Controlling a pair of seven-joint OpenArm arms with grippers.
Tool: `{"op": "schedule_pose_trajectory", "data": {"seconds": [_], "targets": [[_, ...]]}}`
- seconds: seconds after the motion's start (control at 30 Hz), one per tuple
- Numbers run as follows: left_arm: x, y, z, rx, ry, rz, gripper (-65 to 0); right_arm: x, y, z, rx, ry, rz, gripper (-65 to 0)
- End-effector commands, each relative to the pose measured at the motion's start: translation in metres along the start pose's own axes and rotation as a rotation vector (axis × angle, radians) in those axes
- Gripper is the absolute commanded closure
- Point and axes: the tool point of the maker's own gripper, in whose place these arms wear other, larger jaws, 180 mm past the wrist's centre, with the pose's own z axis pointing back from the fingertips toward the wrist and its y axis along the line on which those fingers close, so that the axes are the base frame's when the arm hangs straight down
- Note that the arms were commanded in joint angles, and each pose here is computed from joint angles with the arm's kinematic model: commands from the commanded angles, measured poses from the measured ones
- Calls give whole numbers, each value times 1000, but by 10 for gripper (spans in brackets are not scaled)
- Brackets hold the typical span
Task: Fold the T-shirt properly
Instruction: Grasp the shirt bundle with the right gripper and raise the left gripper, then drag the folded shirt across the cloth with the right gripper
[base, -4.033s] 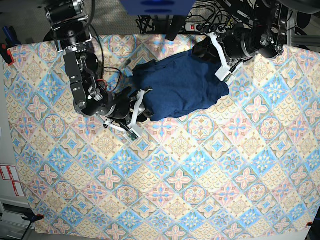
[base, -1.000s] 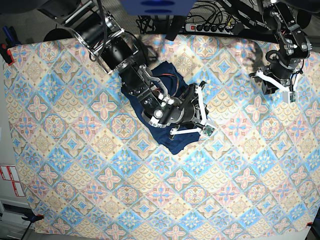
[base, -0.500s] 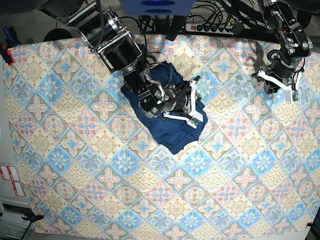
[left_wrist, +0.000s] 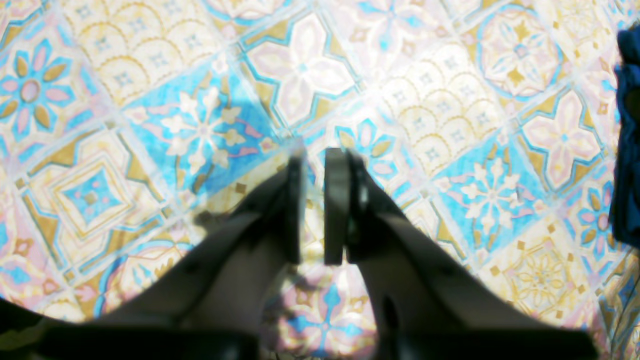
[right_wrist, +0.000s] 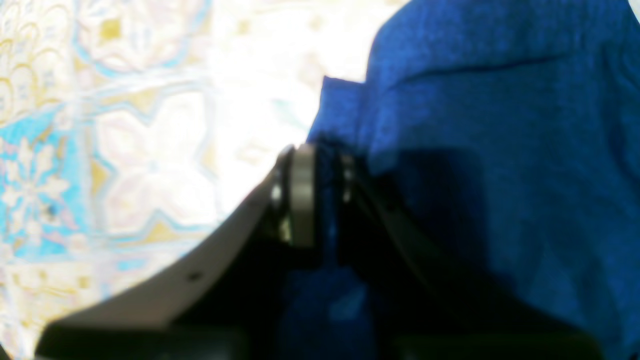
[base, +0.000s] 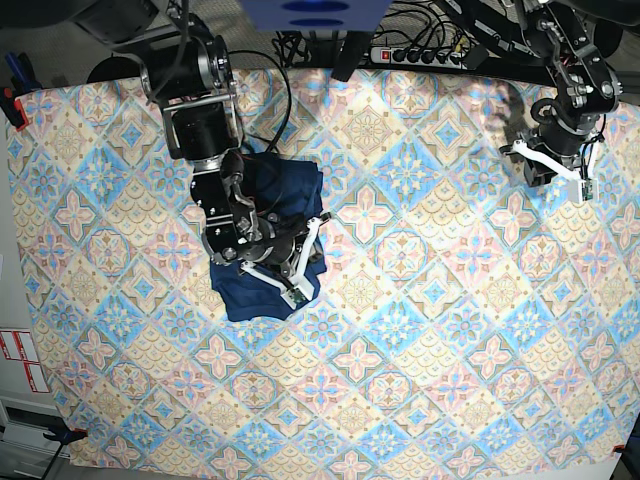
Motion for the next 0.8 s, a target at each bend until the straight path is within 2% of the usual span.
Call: {"op": "schedule_pose_trajectory", "data": {"seconds": [0.0,0.1,0.2,0.4,0.63,0.77], "targets": [[13,0,3,-4,-44,-14,-58,-1,-35,10,-94,37,24,-67],[13,-1,3,-5,-46,-16,-58,0,-44,17,-115,36,30,-67],[18,-5,0,-17,-55,-18,-58,23,-47,31,-145,-1,68,-67],[19,-12,-2,-33,-53,-29,-58,11,-22,46,-146,-16,87,-67],[24,-13,-3,-36,-66,-28,-58,12,33,58,-49,-43,115,-67],[26,-14,-3,-38,-72,-28,-58,7,49,62,-8,-48,99,-65]]}}
